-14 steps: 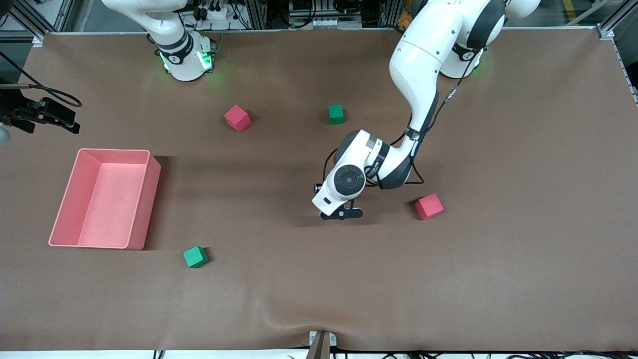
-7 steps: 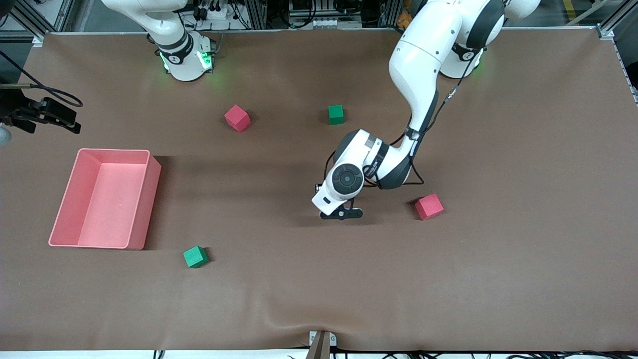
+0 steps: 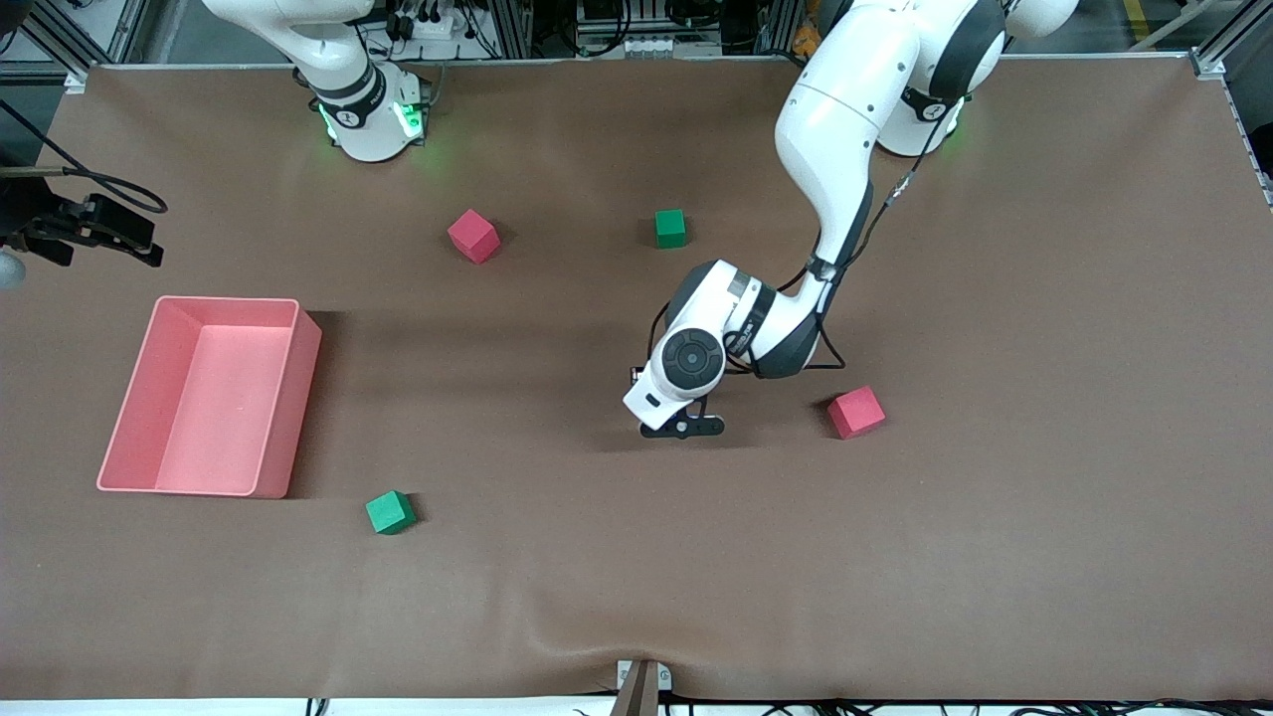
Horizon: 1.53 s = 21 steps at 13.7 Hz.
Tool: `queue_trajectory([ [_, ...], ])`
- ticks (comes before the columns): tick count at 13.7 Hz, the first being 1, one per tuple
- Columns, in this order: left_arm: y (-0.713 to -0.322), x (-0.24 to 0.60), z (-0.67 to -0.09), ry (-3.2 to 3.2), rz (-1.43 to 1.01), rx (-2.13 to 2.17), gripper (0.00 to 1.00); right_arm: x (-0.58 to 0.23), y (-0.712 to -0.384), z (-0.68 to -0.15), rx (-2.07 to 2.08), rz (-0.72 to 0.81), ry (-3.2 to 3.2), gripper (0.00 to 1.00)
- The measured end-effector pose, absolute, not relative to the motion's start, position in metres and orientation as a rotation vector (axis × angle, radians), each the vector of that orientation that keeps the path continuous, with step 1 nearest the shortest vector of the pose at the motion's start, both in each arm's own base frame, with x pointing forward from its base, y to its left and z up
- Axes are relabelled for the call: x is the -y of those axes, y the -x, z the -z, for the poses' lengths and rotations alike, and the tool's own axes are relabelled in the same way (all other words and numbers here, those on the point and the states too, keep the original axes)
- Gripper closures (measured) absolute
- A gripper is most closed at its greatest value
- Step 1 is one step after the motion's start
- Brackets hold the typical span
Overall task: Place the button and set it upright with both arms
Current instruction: 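Grasp the button base with the left gripper while the right gripper withdraws, then lift the button with the left gripper and move it toward the robot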
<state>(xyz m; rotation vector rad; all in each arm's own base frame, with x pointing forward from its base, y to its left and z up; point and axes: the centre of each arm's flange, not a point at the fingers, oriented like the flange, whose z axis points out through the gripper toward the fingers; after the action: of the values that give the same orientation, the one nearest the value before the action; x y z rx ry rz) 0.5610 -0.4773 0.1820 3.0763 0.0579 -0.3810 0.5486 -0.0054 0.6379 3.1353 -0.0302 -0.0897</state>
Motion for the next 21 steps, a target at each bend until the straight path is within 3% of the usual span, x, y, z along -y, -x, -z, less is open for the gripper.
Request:
queue_trajectory([
  [2,-0.561,0.477,-0.182,-3.076,0.381,-0.058,0.50,0.005,-0.549,-0.638,0.028,0.090,-3.135,0.00],
  [3,-0.561,0.477,-0.182,-3.076,0.381,-0.058,0.63,0.005,-0.549,-0.638,0.028,0.090,-3.135,0.00],
  [4,-0.561,0.478,-0.182,-3.076,0.380,-0.057,0.67,0.005,-0.549,-0.638,0.028,0.090,-3.135,0.00],
  [10,-0.564,0.484,-0.196,-3.066,0.345,-0.075,0.67,0.004,-0.549,-0.638,0.025,0.090,-3.135,0.00],
  [16,-0.572,0.490,-0.252,-3.052,0.233,-0.230,0.67,0.004,-0.549,-0.638,0.025,0.090,-3.135,0.00],
  [21,-0.532,0.541,-0.267,-3.125,-0.034,-0.478,0.67,0.003,-0.549,-0.638,0.025,0.089,-3.135,0.00],
])
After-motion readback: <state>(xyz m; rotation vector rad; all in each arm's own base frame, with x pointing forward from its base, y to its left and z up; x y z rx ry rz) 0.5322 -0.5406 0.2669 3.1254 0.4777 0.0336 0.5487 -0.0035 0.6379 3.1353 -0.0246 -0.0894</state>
